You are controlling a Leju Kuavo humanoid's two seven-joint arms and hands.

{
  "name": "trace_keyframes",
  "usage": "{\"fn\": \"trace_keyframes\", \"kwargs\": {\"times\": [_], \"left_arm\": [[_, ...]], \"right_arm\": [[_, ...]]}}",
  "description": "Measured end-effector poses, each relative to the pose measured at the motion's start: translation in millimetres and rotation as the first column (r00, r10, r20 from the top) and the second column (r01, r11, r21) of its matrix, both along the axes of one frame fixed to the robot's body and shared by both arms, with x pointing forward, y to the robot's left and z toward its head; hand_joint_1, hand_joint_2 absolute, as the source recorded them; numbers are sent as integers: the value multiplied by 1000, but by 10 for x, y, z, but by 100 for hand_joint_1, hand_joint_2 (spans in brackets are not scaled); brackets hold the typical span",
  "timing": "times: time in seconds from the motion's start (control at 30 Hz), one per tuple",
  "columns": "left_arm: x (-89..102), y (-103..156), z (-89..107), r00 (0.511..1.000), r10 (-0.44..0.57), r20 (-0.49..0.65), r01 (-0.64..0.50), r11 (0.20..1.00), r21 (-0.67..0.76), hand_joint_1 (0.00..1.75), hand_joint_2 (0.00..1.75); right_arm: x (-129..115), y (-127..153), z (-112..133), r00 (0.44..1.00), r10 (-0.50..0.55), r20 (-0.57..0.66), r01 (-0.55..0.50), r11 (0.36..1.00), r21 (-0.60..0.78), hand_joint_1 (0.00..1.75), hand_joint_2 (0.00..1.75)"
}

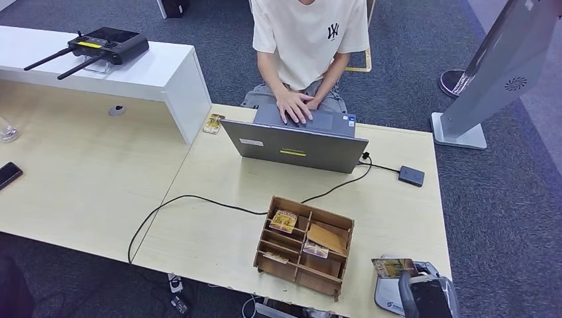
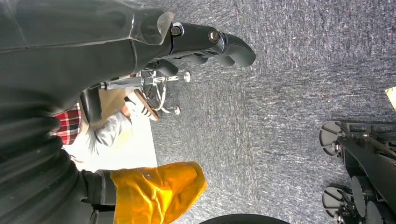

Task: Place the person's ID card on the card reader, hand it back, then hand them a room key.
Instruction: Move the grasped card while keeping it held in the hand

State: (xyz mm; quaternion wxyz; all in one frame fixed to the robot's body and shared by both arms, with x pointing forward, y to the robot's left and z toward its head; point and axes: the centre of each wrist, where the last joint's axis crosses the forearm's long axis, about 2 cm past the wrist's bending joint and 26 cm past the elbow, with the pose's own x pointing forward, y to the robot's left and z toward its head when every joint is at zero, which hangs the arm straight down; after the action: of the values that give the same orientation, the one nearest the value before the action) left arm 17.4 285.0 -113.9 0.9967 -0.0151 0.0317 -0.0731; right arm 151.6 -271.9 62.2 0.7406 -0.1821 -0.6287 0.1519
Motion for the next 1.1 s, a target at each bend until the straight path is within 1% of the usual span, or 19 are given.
{"fn": "trace_keyframes", "kwargs": {"times": [0.3, 0.7, 1.1], "left_arm": [[0, 33, 0, 1000, -9, -7, 9, 1000, 4, 0, 175], [0, 39, 0, 1000, -14, -11, 14, 1000, 6, 0, 175], [-7, 43, -1, 1000, -9, -15, 9, 1000, 3, 0, 175]], "right_arm": [[-18, -89, -95, 997, 18, -81, -22, 998, -53, 175, 175], [11, -128, -142, 994, 23, -108, -32, 995, -89, 175, 175], [90, -137, -161, 991, 38, -128, -60, 984, -170, 175, 175]]}}
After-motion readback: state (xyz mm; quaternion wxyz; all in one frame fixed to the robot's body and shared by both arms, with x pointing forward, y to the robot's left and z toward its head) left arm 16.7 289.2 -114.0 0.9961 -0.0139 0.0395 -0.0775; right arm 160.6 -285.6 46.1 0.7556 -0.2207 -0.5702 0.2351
